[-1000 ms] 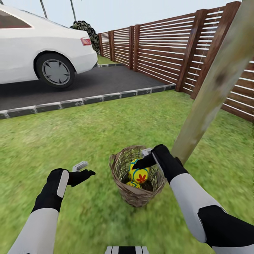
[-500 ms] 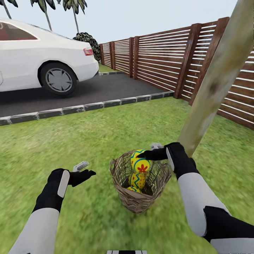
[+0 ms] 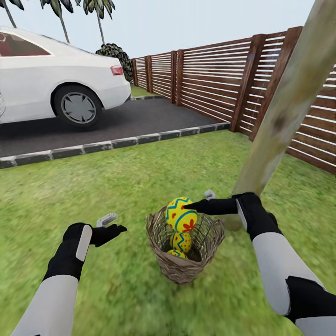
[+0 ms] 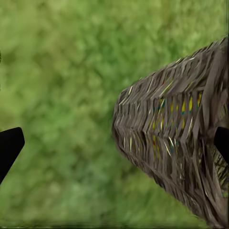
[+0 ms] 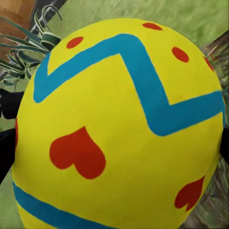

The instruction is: Take the three Easter eggs out of the wicker basket on the lawn in the garden, then place them on the lawn next to a single tree (choose any tree) so that all three eggs are next to the same tree and none are left in the basket.

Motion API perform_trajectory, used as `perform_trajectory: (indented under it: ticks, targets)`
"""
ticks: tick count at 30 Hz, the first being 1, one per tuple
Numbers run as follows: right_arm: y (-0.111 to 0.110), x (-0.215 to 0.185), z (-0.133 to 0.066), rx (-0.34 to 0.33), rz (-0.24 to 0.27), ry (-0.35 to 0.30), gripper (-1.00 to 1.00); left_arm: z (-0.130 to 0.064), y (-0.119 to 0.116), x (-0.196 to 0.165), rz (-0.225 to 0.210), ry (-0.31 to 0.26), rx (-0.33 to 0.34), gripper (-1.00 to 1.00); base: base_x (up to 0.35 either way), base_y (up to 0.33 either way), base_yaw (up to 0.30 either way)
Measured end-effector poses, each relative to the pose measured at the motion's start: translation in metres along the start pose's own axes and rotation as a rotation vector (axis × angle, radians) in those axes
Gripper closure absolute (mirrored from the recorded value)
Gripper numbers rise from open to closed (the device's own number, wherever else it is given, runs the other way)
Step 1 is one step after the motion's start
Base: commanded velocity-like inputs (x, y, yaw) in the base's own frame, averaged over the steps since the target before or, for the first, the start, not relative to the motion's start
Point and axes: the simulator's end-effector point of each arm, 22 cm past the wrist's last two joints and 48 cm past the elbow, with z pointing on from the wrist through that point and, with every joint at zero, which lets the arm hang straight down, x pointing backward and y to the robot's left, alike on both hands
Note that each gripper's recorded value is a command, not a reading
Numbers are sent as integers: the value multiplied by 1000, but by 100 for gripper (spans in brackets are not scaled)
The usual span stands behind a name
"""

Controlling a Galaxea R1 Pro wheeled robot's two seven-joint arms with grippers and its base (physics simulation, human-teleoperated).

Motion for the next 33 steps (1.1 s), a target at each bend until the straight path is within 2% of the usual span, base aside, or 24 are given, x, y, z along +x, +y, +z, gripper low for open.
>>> perform_trajectory:
  ticks: [5,7,10,16,19,20,33]
  targets:
    - [13,-1,-6,-42,15,-2,100,-10,-7,-9,2,-7,3,-100,-155,0,-151]
    - [33,1,-14,-152,21,-7,100,-13,-7,-12,2,-16,6,-100,-4,0,-204]
    - [37,7,-22,-196,30,-7,100,-18,-9,-19,3,-34,10,-100,-1,0,-205]
    - [37,18,-19,-201,44,2,100,-33,-19,-37,14,-83,30,-100,0,0,-205]
    - [35,22,-22,-200,52,0,100,-41,-49,-43,-32,-106,147,-100,0,0,-205]
    - [37,23,-21,-203,54,1,100,-43,-53,-45,-39,-110,164,-100,0,0,-205]
    - [40,20,-27,-198,46,-5,100,-45,-74,-37,-47,-105,206,-100,-257,-36,-205]
